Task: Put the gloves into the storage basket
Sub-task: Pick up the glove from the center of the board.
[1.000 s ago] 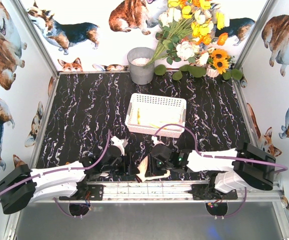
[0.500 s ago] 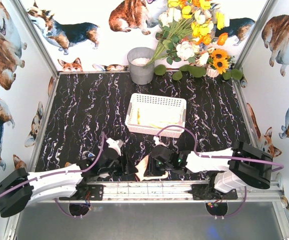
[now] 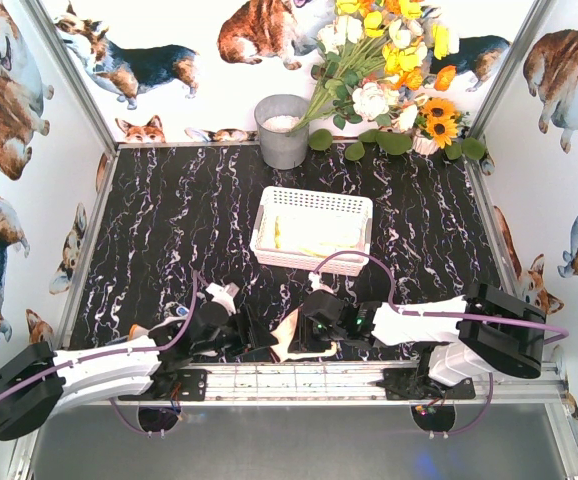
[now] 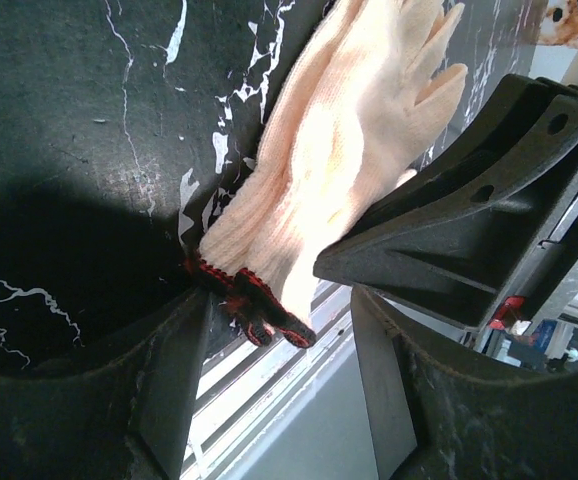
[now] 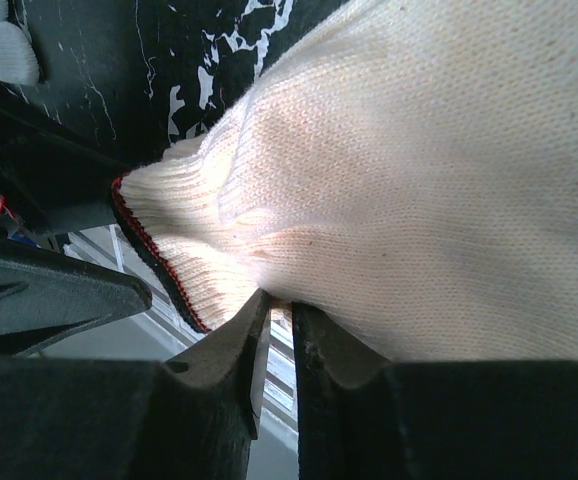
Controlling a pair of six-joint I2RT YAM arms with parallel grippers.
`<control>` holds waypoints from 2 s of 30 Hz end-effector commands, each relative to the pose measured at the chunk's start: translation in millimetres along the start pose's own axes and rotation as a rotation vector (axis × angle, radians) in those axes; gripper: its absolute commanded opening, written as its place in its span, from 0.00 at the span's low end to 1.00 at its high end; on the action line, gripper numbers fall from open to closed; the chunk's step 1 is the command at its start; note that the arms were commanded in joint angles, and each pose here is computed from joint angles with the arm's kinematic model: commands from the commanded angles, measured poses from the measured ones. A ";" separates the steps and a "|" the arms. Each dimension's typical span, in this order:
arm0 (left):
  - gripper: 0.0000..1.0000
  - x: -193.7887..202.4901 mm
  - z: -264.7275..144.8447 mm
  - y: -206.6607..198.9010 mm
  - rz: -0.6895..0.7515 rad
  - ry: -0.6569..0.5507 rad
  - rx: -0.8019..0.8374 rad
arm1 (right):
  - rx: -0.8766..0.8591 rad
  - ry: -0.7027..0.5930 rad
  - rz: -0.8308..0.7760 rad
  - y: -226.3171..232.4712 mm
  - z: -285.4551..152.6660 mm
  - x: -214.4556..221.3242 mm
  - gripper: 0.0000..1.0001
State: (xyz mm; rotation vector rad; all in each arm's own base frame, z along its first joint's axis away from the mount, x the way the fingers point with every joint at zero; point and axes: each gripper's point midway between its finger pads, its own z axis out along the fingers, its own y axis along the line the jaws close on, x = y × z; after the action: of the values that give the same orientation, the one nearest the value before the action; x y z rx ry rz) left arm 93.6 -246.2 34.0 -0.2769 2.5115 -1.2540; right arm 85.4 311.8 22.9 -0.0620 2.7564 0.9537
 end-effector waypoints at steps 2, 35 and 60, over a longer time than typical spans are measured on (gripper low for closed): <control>0.54 2.1 1.9 29.9 -0.031 -0.017 -0.075 | 0.042 -0.028 -0.012 -5.8 3.8 -4.3 0.18; 0.05 -21.6 24.1 -9.1 0.082 -0.097 0.034 | 0.002 -0.147 0.061 1.4 -5.2 -23.8 0.25; 0.00 -42.8 7.1 -0.6 0.212 0.107 -0.129 | 0.144 -0.304 0.082 -54.2 -86.8 -87.1 0.73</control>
State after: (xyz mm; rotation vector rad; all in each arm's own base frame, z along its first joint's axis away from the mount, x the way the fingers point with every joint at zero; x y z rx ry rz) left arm 144.9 -244.3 45.5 -0.1191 2.5576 -1.0710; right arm 156.5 214.2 70.6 0.1879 2.5601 0.6827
